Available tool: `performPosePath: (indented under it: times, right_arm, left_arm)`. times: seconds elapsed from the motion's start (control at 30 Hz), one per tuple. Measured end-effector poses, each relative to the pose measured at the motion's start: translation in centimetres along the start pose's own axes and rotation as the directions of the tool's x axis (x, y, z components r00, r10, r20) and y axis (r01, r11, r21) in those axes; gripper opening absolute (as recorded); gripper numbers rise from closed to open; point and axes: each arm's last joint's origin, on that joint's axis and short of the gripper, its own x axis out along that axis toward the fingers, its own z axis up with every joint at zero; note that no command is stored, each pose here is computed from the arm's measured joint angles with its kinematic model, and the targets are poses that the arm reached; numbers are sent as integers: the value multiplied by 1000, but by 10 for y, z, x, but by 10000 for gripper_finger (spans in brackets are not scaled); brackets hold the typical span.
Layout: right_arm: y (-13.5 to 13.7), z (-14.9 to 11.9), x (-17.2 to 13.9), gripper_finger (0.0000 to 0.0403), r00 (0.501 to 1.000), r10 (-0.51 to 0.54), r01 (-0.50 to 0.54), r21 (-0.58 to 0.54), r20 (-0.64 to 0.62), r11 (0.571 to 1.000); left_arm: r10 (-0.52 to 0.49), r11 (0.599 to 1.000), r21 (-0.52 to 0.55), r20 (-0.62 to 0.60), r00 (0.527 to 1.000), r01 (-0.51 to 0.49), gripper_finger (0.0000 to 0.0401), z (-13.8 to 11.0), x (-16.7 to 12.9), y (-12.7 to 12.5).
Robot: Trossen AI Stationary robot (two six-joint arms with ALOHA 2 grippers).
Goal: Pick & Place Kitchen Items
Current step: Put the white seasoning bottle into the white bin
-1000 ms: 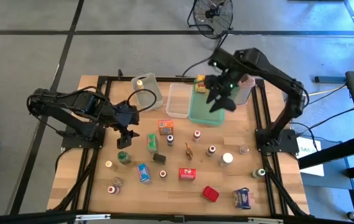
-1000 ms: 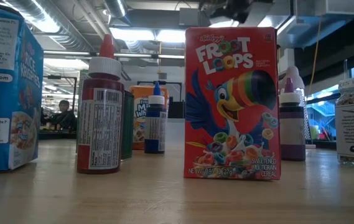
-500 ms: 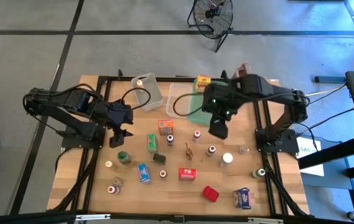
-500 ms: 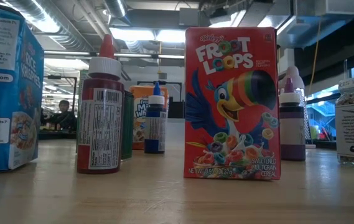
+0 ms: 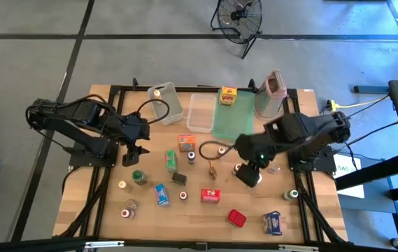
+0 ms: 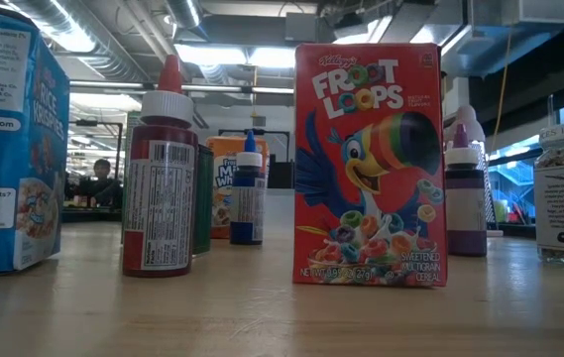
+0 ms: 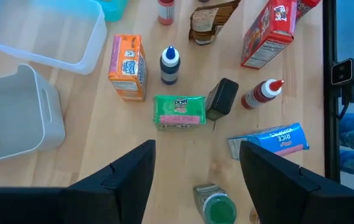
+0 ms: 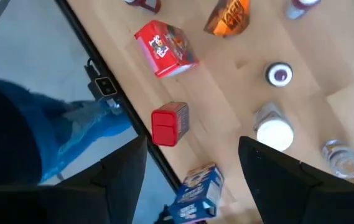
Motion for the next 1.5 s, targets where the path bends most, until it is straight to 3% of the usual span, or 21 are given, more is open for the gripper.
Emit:
performPosePath:
  times: [0.2,0.43,0.7,0.83,1.13,1.5]
  right_arm:
    - [7,-15,9,256,994,-83,80,48,72,996]
    - [-17,-31,44,256,976,-185,194,77,-115,978]
    - [-63,-53,68,256,938,-278,313,158,-209,937]
    - [-71,-56,86,256,952,-229,264,164,-203,951]
    - [-87,-53,117,256,942,-256,297,181,-218,938]
    - [-82,-45,124,276,972,-200,217,155,-120,964]
  left_arm:
    - [-23,1000,11,2,1000,23,229,-2,-1,-7]
    - [-24,999,28,9,1000,24,230,-6,-2,-16]
    - [3,1000,21,28,1000,-4,229,-8,-3,-20]
    - [3,1000,11,28,1000,-4,230,-7,-3,-20]
    - [14,1000,14,32,999,-14,230,-7,-3,-20]
    - [19,1000,18,35,999,-20,230,-7,-3,-20]
